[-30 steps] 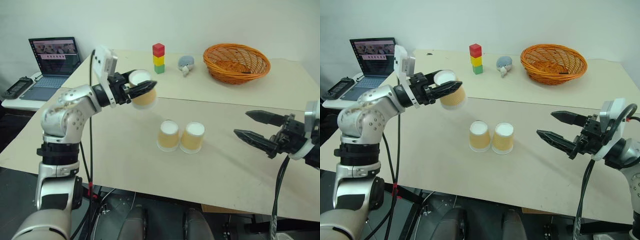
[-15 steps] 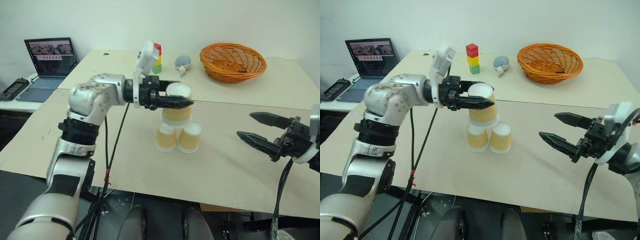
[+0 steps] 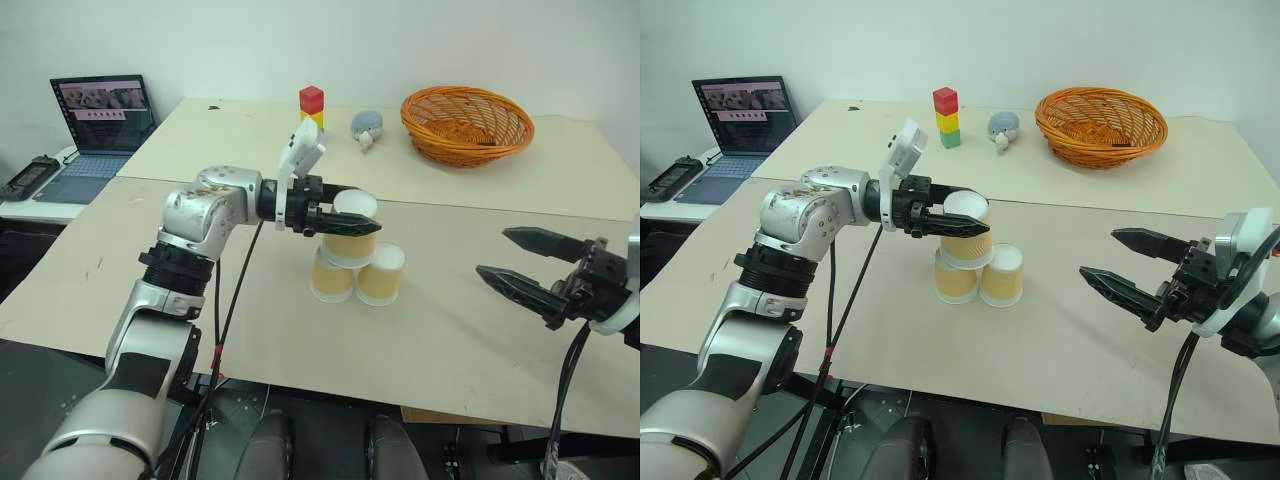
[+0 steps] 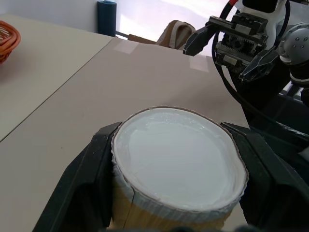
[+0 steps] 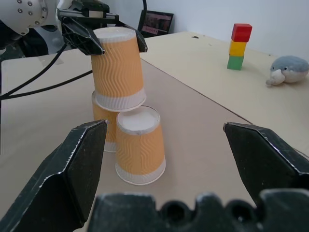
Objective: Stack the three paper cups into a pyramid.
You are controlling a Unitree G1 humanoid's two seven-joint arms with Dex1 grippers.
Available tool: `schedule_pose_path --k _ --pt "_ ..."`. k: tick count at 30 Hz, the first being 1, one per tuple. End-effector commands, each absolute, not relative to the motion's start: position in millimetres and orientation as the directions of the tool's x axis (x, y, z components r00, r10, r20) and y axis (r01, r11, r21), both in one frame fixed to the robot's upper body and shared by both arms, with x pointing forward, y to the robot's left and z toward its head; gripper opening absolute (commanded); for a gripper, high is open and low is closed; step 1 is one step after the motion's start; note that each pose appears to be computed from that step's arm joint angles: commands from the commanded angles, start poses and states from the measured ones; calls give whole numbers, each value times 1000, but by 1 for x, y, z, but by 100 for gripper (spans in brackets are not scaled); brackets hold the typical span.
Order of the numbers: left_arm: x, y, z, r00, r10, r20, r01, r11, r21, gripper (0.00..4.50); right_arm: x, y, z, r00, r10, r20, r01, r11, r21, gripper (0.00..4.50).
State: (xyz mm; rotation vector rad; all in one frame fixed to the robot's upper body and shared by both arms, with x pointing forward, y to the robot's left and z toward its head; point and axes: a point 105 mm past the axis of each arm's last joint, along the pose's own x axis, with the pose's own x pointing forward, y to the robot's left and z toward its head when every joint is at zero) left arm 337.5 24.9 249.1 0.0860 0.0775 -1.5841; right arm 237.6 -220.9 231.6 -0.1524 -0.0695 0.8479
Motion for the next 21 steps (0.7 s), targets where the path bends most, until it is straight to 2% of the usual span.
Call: schedule_pose_path --k 1,7,13,17,19,21 --pt "337 23 260 -20 -998 -66 999 -23 42 320 233 -219 241 655 755 11 -738 644 -202 450" --pt "335 16 268 -37 -999 -33 998 -38 43 320 233 -218 244 656 755 15 -737 644 -206 450" --pt "343 15 257 2 -999 -46 1000 2 12 320 232 -218 243 656 755 9 -738 644 -202 450" --pt "348 15 258 22 -1000 -17 999 23 -30 433 232 -218 243 655 755 5 -739 643 -200 450" --pt "349 13 258 45 -999 -22 999 44 30 444 232 -217 243 654 757 0 -742 641 -197 450" --pt "346 12 268 41 -999 26 998 42 38 444 232 -217 243 653 757 -2 -743 641 -196 450"
